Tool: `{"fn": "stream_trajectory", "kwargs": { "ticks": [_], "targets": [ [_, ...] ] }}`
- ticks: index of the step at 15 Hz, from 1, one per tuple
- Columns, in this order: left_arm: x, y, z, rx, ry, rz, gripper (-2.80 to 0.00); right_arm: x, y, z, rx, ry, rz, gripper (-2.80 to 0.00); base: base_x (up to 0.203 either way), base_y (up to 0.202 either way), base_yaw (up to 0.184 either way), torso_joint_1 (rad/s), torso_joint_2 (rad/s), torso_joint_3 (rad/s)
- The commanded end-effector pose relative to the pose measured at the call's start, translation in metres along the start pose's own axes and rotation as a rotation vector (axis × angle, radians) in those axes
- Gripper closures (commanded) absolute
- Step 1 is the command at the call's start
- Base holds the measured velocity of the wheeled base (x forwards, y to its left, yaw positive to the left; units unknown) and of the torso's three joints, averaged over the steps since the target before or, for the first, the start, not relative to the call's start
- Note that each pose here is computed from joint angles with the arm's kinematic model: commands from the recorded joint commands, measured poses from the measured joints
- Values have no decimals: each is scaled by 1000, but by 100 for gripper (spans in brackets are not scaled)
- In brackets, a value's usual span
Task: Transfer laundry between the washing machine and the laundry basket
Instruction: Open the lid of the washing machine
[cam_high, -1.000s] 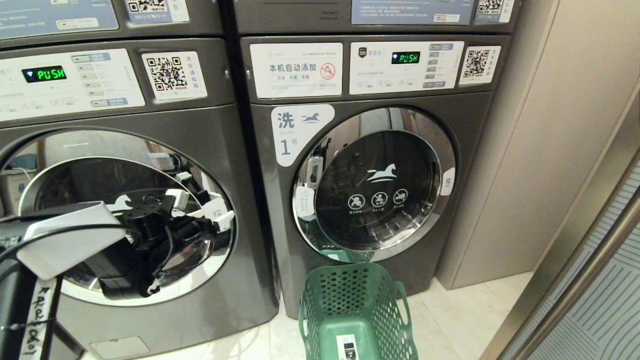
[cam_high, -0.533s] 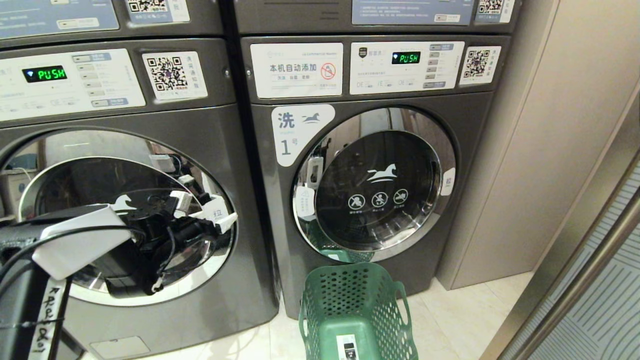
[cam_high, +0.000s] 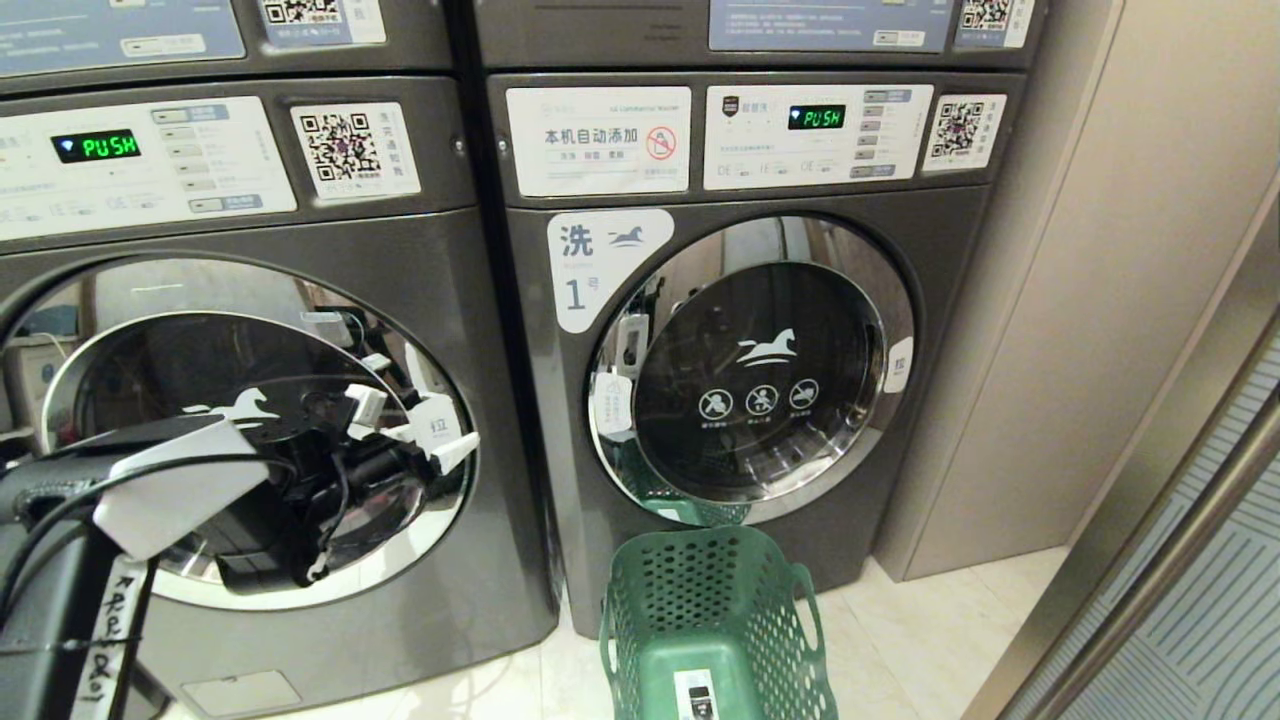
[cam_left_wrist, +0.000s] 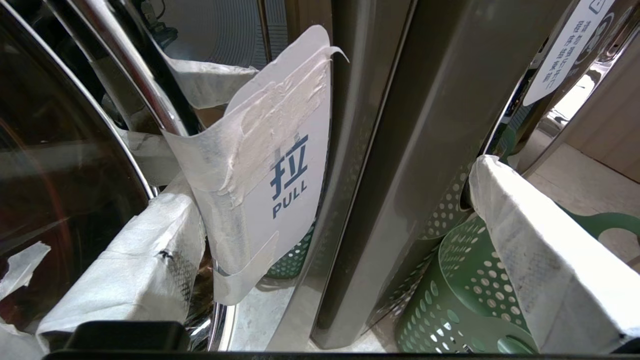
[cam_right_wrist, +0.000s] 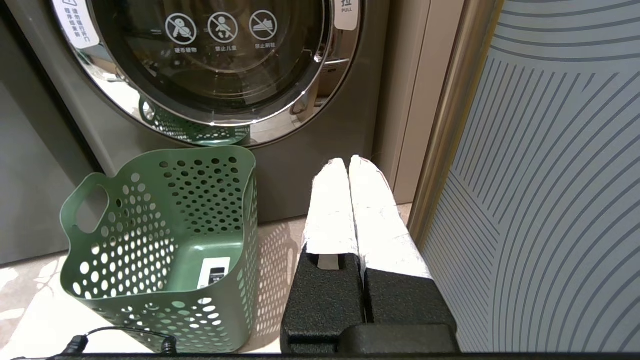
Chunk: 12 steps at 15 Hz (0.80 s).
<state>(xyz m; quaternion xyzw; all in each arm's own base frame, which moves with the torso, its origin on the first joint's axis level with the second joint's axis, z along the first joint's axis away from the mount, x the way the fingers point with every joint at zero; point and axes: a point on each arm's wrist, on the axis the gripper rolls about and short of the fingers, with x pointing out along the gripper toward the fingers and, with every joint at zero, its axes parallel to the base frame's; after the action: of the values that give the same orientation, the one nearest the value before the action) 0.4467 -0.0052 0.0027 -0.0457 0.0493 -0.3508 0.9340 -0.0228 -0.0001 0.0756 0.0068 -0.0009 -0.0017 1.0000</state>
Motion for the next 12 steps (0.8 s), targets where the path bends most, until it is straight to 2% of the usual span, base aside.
{"fn": "stream_trajectory", "kwargs": {
  "ticks": [1, 4, 6, 12],
  "targets": [
    [6, -6, -3, -2, 5, -49, -280, 0, 0, 0, 0, 0, 0, 0, 0, 0, 0, 0, 0, 0],
    [12, -15, -3, 3, 6, -106, -280, 0, 0, 0, 0, 0, 0, 0, 0, 0, 0, 0, 0, 0],
    [14, -19, -3, 7, 7, -176, -280, 0, 0, 0, 0, 0, 0, 0, 0, 0, 0, 0, 0, 0],
    [22, -33, 1, 6, -31, -254, -280, 0, 0, 0, 0, 0, 0, 0, 0, 0, 0, 0, 0, 0]
  ]
}}
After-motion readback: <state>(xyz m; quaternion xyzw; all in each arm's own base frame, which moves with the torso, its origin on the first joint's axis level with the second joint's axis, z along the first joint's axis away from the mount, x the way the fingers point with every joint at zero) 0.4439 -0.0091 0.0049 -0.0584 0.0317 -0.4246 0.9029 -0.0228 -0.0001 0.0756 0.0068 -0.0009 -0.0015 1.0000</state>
